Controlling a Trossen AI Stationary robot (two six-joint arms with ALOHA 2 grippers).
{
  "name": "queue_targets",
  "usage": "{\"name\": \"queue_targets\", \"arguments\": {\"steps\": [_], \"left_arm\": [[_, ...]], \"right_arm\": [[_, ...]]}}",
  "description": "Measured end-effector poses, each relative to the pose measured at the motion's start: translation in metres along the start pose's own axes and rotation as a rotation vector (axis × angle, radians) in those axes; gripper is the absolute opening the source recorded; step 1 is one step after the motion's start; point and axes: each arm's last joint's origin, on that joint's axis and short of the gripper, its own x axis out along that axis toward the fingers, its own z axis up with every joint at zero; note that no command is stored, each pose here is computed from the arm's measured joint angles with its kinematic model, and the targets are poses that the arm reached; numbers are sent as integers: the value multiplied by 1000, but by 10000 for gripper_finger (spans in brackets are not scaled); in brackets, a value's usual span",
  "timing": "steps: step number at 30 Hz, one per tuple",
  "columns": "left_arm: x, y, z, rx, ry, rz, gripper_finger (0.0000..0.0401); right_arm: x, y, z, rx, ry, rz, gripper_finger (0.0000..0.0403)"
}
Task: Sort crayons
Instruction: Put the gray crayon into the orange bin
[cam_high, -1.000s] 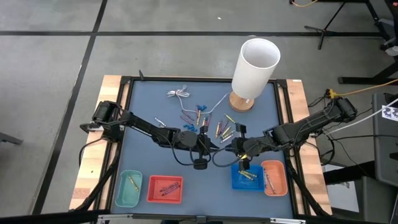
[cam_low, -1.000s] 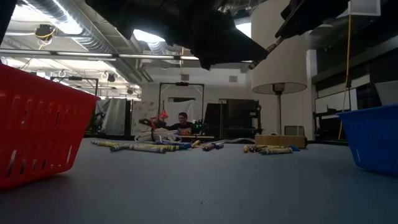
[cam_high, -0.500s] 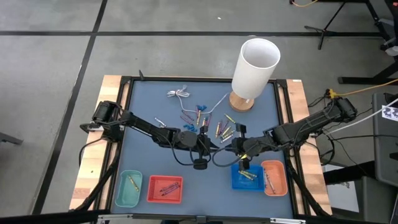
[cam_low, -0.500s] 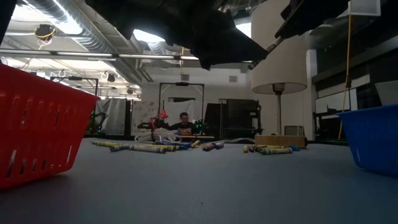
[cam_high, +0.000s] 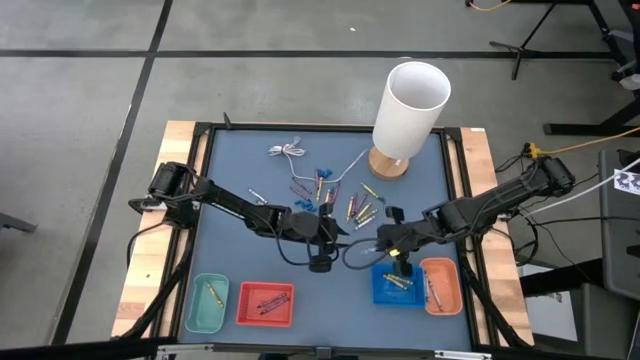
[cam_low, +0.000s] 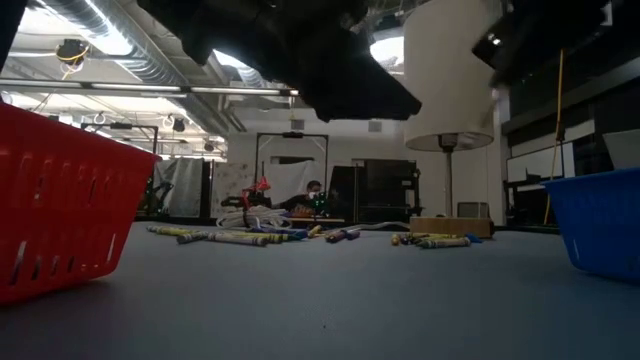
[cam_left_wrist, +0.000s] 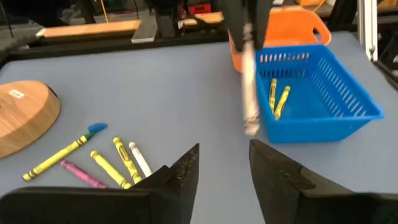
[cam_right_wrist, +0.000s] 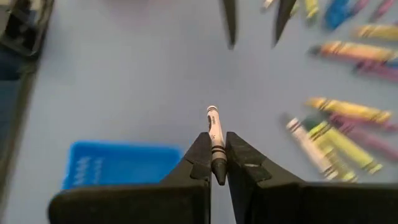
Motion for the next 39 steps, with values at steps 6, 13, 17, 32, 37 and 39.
{"name": "queue_targets", "arguments": {"steps": [6,13,17,32,37,39], "left_arm": [[0,0,-1,2,12,0,130],[0,0,-1,1,12,0,121],[0,0,-1,1,12,0,120],[0,0,-1,0,12,0,119],[0,0,-1,-1,12,0,119],[0,0,-1,-1,11,0,119]], "right_arm": [[-17,3,-2,126,186,135,20],[-38,11,3,278,357,373,23],[-39,17,-8,340,483,393,24],[-40,41,-48,462,717,203,29],[-40,41,-48,507,716,177,51],[-40,41,-48,513,716,172,65]]}}
